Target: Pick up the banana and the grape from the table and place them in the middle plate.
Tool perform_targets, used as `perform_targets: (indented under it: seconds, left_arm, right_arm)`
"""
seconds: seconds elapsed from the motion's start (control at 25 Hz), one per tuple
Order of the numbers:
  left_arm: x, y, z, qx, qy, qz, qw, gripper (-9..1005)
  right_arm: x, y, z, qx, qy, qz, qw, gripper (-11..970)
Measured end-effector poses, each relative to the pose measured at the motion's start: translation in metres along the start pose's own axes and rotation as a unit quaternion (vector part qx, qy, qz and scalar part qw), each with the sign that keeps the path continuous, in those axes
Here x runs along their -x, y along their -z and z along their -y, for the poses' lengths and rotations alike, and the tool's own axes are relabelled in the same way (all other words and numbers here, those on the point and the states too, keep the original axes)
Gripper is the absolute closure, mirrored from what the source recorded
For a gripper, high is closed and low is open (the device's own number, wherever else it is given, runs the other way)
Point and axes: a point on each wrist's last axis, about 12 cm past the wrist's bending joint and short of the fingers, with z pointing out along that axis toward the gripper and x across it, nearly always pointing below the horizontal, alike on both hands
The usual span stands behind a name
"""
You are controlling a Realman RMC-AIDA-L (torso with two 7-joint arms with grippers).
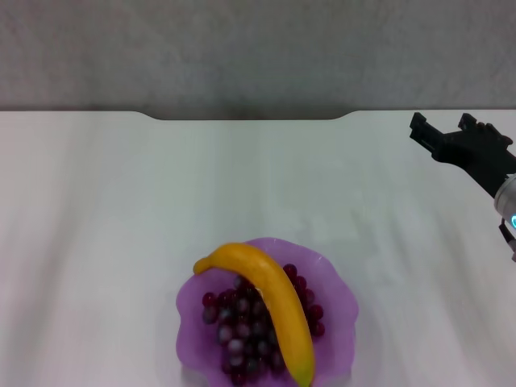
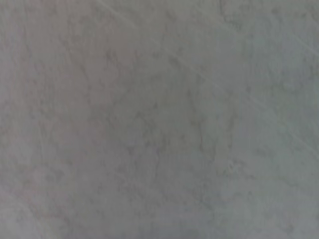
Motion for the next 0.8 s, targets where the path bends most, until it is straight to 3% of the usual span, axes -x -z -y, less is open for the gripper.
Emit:
perform_targets:
  seconds: [0.2,0.48,0.8]
  left_arm:
    - [0.003,-0.001,-0.008,-0.059,0.091,0.011,0.994,118]
    - [0.001,-0.005,-0.017,-0.104,0.159,0.014,0.982,118]
    - [0.002,-0.015,-0.026,-0.158,0.239,-0.010,0.958,118]
  right_arm:
    - [0.001,0.000,-0.001,0.001,0.000,0.001,1.000,93]
    - [0.001,0.001,-0.001,0.001,-0.001,0.002,1.000,93]
    - [0.002,0.001,-0.002,0.003,-0.001,0.004,1.000,93]
